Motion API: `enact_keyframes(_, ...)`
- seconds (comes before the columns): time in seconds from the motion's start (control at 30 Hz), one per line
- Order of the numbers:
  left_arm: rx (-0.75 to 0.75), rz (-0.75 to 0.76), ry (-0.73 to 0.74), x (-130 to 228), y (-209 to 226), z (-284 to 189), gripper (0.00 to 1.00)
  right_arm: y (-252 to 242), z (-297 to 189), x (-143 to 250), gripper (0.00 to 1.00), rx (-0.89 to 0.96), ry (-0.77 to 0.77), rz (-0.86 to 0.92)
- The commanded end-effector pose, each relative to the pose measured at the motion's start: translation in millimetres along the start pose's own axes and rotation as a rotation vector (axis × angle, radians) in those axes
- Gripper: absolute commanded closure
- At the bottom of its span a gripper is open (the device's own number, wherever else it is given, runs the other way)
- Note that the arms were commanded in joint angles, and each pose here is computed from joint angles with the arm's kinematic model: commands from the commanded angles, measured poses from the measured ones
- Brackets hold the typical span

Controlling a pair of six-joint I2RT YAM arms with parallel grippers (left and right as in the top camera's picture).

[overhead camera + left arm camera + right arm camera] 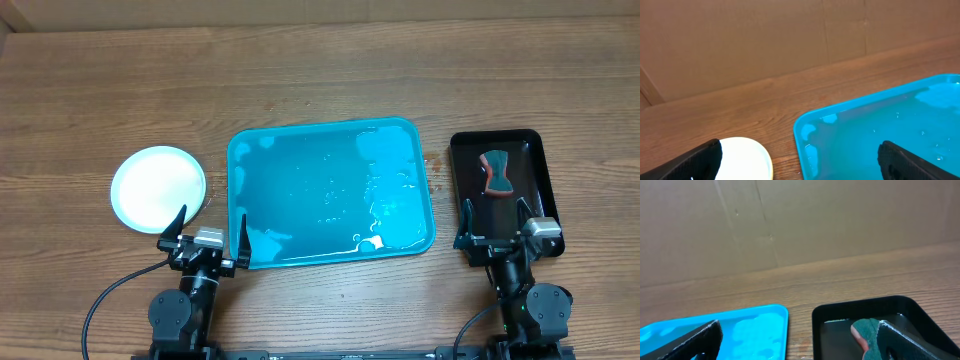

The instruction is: Clean dirty plates on tray and stack at the side

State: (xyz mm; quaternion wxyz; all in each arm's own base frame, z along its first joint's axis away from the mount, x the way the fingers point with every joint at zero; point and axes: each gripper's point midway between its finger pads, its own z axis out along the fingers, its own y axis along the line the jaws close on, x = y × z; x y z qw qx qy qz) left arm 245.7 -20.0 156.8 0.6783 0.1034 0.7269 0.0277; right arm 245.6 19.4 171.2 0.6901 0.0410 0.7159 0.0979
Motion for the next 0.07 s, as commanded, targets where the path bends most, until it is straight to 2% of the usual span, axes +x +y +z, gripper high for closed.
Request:
enact_keyframes(0.0,-0.005,0.015,-0.005,0.1,1.2,-0.4,0.00,1.9,0.1,1.9,0.00,-0.011,-0.002,0.003)
enact_keyframes(0.03,-0.005,0.015,-0.005,0.1,1.2,-0.4,0.00,1.9,0.1,1.9,0.00,-0.011,-0.002,0.003)
